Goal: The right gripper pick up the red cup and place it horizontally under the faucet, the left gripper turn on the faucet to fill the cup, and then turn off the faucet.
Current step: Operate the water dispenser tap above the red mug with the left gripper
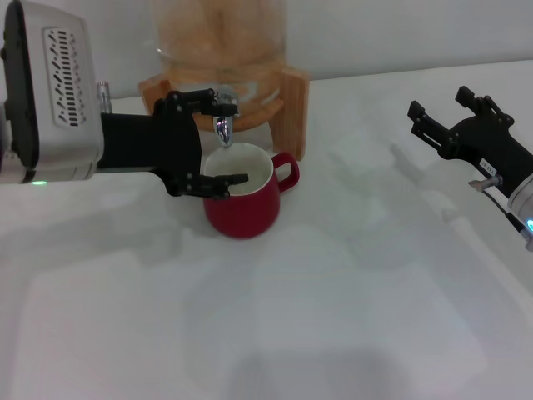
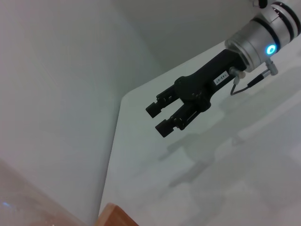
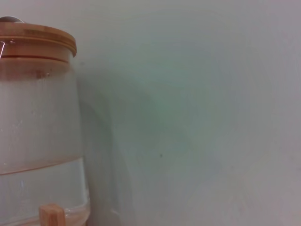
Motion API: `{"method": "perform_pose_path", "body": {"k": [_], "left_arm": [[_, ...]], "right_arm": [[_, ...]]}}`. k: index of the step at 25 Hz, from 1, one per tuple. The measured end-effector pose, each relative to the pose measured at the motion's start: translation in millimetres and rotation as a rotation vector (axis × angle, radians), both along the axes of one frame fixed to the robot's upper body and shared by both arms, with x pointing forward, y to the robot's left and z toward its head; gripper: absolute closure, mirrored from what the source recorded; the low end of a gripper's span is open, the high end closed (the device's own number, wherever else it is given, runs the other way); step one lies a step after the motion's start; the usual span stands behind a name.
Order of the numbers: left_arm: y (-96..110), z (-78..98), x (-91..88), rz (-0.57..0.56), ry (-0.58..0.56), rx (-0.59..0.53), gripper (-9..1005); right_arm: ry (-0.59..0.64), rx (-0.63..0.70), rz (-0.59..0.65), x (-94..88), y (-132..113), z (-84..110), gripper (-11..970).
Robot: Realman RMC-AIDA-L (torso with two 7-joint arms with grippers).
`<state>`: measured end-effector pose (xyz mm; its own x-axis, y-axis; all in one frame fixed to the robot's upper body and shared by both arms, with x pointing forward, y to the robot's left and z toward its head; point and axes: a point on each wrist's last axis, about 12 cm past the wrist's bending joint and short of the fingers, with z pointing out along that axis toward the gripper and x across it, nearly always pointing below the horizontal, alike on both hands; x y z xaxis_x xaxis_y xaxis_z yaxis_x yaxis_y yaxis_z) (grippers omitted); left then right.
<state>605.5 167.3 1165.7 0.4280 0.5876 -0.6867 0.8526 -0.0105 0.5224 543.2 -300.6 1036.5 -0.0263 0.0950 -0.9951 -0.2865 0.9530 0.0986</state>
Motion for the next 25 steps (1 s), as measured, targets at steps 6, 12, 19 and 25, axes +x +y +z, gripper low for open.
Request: {"method": "perform_pose_path", "body": {"k": [6,12,19,25], "left_arm": [[-1.8,-0.3,3.4,-0.003,-0.001,0.011,139],[-5.1,0.3,5.4,-0.017,-0.01,0.018,139],[-9.9,-2.6,7.8,-0.035,-0.001,0.024,139],[-12.2,-0.7,9.1,-0.044,-0.011,0.028,139]], "right_arm": [[0.002,0.0,-0.002,-0.6,-0.6,-0.5,84],[0.002,-0.001,-0.004,-0.8,-0.9,-0.6,85],[0.002,0.0,-0.006,-1.0,-1.3,-0.7,85],[0.001,-0.001,-0.008,-0.9,-2.0,-0.5,85]]}}
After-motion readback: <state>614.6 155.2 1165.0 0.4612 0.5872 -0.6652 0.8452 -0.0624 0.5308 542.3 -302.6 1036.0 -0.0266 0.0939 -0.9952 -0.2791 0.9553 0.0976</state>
